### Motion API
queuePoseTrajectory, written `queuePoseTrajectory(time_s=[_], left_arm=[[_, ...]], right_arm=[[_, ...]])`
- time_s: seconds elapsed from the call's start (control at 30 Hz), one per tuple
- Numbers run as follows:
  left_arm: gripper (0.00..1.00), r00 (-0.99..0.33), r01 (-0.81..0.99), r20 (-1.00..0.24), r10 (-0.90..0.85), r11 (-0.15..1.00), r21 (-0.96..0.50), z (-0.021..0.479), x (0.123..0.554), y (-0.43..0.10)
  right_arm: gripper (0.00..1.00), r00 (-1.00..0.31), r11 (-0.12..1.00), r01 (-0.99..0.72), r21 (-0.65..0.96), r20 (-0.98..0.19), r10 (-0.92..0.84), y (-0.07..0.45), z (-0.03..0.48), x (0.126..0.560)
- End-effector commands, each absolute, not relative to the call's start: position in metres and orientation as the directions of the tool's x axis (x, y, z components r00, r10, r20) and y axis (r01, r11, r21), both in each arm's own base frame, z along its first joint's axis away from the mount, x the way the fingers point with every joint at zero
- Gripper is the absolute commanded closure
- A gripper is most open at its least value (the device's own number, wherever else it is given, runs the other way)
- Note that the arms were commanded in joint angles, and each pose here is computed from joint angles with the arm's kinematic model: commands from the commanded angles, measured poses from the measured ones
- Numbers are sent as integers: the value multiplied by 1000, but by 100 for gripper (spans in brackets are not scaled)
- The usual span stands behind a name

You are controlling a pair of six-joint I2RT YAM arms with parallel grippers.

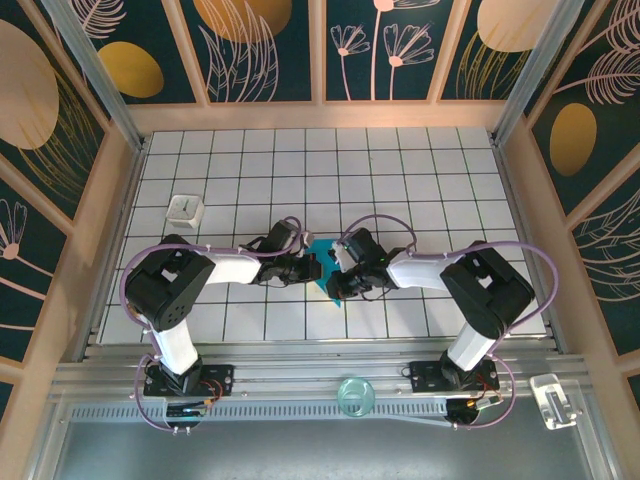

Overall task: Fold a paper plane with a square sheet of paper (pick it up from the middle)
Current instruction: Third fold the triangle at the center of the table.

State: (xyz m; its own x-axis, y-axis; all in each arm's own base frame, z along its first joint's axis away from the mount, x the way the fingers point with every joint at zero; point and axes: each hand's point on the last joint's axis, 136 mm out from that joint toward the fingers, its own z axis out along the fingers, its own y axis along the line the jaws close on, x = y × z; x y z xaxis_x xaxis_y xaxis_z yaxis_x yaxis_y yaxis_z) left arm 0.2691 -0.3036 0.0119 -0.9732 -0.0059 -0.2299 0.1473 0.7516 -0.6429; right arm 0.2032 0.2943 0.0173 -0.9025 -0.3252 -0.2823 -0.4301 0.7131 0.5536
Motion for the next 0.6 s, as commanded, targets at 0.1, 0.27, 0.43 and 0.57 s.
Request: queuePoseTrajectory(time_s=[0.1,0.27,0.43,0.57], left_arm=[[100,-990,70,-140,2,871,-486,-30,250,-263],[100,-991,68,-135,2,871,-487,-31,249,-263],[100,-990,69,-138,1,869,-490,-29,250,-265],[100,-990,73,-138,5,869,-490,-29,250,-265]], right_arm=[[100,-915,775,-401,488,-174,-364,257,6,175],[100,-901,715,-435,547,-254,-353,279,40,189],[100,-896,670,-444,596,-286,-339,301,55,199],[100,-894,673,-447,589,-267,-361,306,43,200]])
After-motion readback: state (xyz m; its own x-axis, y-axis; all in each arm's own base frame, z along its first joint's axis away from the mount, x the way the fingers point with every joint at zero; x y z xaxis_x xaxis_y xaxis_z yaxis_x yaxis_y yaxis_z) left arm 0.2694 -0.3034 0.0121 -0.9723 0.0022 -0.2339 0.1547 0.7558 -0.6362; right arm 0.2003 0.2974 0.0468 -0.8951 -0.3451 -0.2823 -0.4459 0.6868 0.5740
